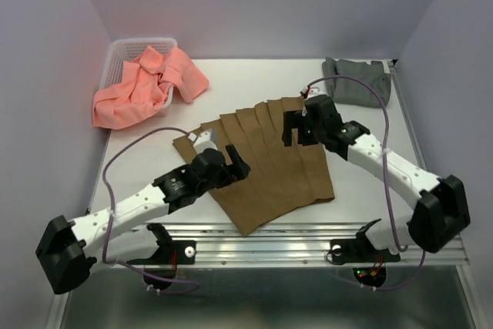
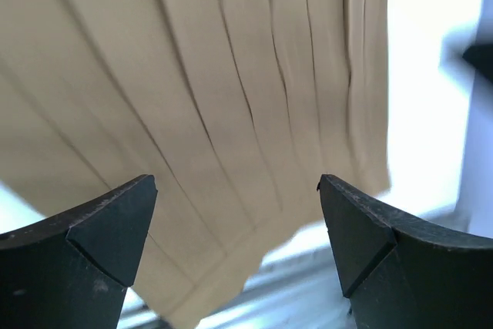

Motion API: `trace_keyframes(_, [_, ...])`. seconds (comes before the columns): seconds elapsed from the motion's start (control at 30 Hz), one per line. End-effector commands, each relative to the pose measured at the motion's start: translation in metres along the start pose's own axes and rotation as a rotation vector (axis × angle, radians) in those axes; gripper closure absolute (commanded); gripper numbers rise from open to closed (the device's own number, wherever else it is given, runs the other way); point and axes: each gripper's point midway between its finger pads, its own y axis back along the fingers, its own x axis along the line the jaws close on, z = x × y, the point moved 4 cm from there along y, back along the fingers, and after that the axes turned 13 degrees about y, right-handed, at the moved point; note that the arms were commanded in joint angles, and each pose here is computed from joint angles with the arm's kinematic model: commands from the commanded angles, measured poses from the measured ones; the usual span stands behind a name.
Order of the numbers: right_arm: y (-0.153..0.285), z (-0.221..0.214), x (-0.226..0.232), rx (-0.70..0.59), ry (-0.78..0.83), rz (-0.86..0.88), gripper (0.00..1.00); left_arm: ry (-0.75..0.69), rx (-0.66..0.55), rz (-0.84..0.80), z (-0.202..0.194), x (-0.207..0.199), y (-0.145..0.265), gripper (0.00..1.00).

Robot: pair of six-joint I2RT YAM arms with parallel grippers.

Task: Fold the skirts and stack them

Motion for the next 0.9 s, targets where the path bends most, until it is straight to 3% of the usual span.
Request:
trace_keyframes(0.0, [0.038, -0.013, 0.056, -0.071, 0.143, 0.154, 0.0, 0.103, -0.284, 0.203, 0.07, 0.037, 0.026, 0.01])
trace_keyframes(0.17, [0.068, -0.065, 0.149, -0.043, 0.374, 0.314, 0.0, 0.195, -0.421, 0.31, 0.119, 0.077, 0.034, 0.01])
trace_keyframes(0.4, [0.078, -0.12, 0.242, -0.005, 0.619, 0.367, 0.0, 0.27, -0.432, 0.46, 0.156, 0.121, 0.014, 0.01])
trace_keyframes(0.5, [0.073, -0.128, 0.26, 0.008, 0.66, 0.329, 0.0, 0.324, -0.425, 0.5, 0.17, 0.14, -0.001, 0.01])
trace_keyframes(0.57, [0.062, -0.147, 0.27, 0.053, 0.709, 0.312, 0.0, 0.304, -0.359, 0.457, 0.173, 0.143, -0.018, 0.02])
trace_keyframes(0.73, [0.053, -0.158, 0.275, 0.075, 0.694, 0.277, 0.0, 0.293, -0.3, 0.514, 0.177, 0.156, -0.04, 0.11])
trace_keyframes(0.87, [0.045, -0.163, 0.277, 0.083, 0.677, 0.257, 0.0, 0.276, -0.279, 0.518, 0.178, 0.161, -0.053, 0.11])
